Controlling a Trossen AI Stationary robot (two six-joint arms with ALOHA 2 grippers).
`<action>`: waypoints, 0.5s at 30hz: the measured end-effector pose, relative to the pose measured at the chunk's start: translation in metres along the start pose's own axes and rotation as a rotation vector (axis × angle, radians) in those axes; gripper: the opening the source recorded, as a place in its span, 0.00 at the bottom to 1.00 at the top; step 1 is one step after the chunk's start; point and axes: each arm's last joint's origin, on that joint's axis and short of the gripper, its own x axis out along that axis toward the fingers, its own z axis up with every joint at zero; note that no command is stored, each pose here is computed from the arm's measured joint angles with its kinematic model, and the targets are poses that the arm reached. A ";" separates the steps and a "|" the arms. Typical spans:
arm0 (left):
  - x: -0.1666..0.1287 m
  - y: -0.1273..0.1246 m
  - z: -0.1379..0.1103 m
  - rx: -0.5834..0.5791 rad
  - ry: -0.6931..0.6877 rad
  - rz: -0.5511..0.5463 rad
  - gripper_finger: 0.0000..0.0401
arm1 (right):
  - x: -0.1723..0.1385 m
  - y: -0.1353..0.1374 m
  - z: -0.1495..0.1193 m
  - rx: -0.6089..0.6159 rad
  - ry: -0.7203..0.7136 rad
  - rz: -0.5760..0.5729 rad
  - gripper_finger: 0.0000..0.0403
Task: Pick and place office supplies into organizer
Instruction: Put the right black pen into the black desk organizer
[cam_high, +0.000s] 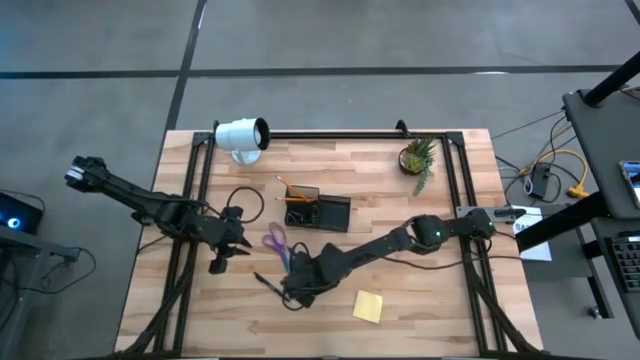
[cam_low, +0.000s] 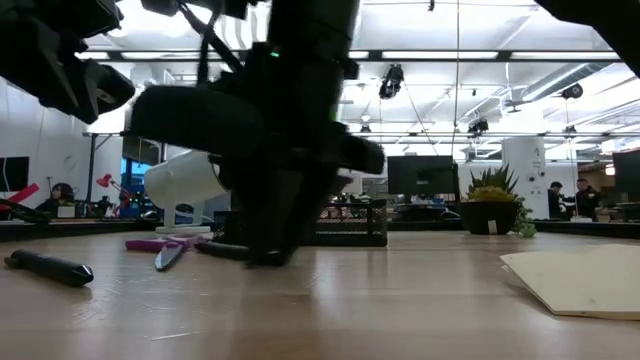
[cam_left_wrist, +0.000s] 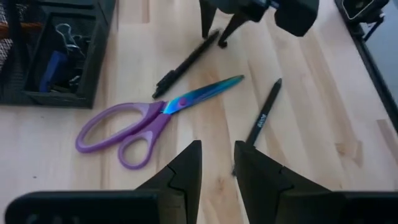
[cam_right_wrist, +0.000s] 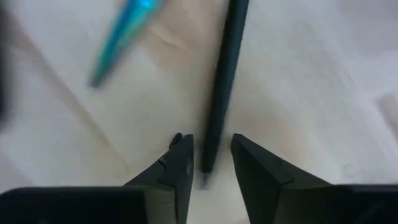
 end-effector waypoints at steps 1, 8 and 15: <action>0.000 0.000 0.000 0.006 0.000 0.003 0.20 | 0.000 -0.002 -0.001 0.002 0.009 -0.016 0.23; 0.010 -0.002 0.005 0.058 -0.004 0.006 0.20 | -0.014 -0.003 -0.004 -0.065 0.013 -0.022 0.15; 0.031 -0.007 0.018 0.161 -0.073 0.005 0.20 | -0.049 0.005 -0.023 -0.121 -0.022 -0.008 0.13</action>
